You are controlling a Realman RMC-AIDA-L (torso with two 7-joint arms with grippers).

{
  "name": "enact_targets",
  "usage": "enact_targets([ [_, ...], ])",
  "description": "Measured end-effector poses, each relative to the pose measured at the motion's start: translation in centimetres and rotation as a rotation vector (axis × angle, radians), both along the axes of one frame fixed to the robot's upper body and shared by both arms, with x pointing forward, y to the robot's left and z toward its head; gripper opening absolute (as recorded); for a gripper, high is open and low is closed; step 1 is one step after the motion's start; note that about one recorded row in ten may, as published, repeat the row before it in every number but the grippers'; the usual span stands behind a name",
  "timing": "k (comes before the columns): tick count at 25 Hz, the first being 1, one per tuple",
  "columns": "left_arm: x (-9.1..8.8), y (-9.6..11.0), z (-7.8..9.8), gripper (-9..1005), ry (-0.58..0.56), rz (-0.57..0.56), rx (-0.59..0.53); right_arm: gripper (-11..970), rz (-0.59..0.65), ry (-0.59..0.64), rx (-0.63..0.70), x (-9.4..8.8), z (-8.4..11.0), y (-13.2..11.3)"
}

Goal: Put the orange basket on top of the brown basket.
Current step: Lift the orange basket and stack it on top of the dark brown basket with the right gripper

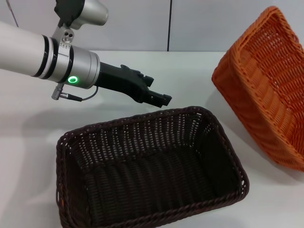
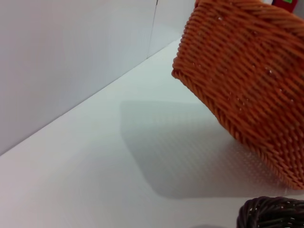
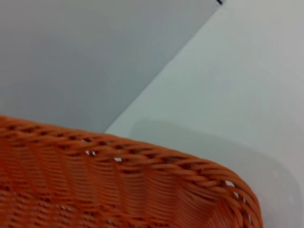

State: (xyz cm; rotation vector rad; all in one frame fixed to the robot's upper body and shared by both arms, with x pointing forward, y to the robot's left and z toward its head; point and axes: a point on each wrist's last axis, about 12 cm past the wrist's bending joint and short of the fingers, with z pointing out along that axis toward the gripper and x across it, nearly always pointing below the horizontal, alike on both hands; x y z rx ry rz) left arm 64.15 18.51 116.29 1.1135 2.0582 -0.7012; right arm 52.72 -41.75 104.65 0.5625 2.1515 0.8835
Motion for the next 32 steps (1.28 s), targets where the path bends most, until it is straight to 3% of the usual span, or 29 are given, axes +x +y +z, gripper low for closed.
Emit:
enact_targets([
  [2, 0.0, 0.0, 0.0, 844, 0.000, 0.000, 0.000, 395, -0.010, -0.019, 0.004, 0.0, 0.1, -0.1],
  [5, 0.1, 0.0, -0.3, 844, -0.002, 0.009, 0.002, 253, -0.018, -0.055, 0.010, -0.1, 0.4, -0.3],
  [10, 0.1, 0.2, -0.4, 844, -0.005, 0.019, 0.001, 181, -0.032, -0.088, 0.006, -0.2, 0.7, -0.5],
  [17, 0.7, 0.9, -0.4, 844, -0.040, 0.092, -0.012, 170, -0.072, -0.149, 0.014, -1.2, 1.1, -1.5],
  [18, 1.0, 1.2, -0.3, 844, -0.058, 0.127, -0.026, 169, -0.072, -0.165, 0.019, -1.4, 1.4, -1.7],
  [20, 2.1, 3.8, 0.4, 844, -0.170, 0.327, -0.141, 166, -0.068, -0.198, 0.023, -1.6, 2.0, -2.0],
  [22, 2.1, 3.8, 0.4, 844, -0.170, 0.327, -0.141, 164, -0.051, -0.233, 0.028, -1.7, 2.8, -2.1],
  [23, 2.3, 5.5, 0.4, 844, -0.227, 0.424, -0.179, 164, -0.042, -0.251, 0.032, -1.8, 3.3, -2.2],
  [25, 2.3, 7.0, 0.4, 844, -0.273, 0.494, -0.210, 164, -0.022, -0.285, 0.046, -1.7, 4.2, -2.3],
  [28, 2.3, 7.6, 0.5, 844, -0.285, 0.518, -0.225, 164, 0.019, -0.328, 0.073, -1.4, 5.9, -2.2],
  [29, 1.9, 9.7, 0.3, 844, -0.309, 0.597, -0.279, 164, 0.035, -0.341, 0.080, -1.2, 6.6, -2.1],
  [30, 1.6, 10.6, 0.1, 844, -0.317, 0.629, -0.302, 164, 0.054, -0.353, 0.092, -0.9, 7.2, -1.9],
  [32, 1.6, 10.6, 0.1, 844, -0.317, 0.629, -0.302, 164, 0.092, -0.374, 0.112, -0.2, 8.4, -1.4],
])
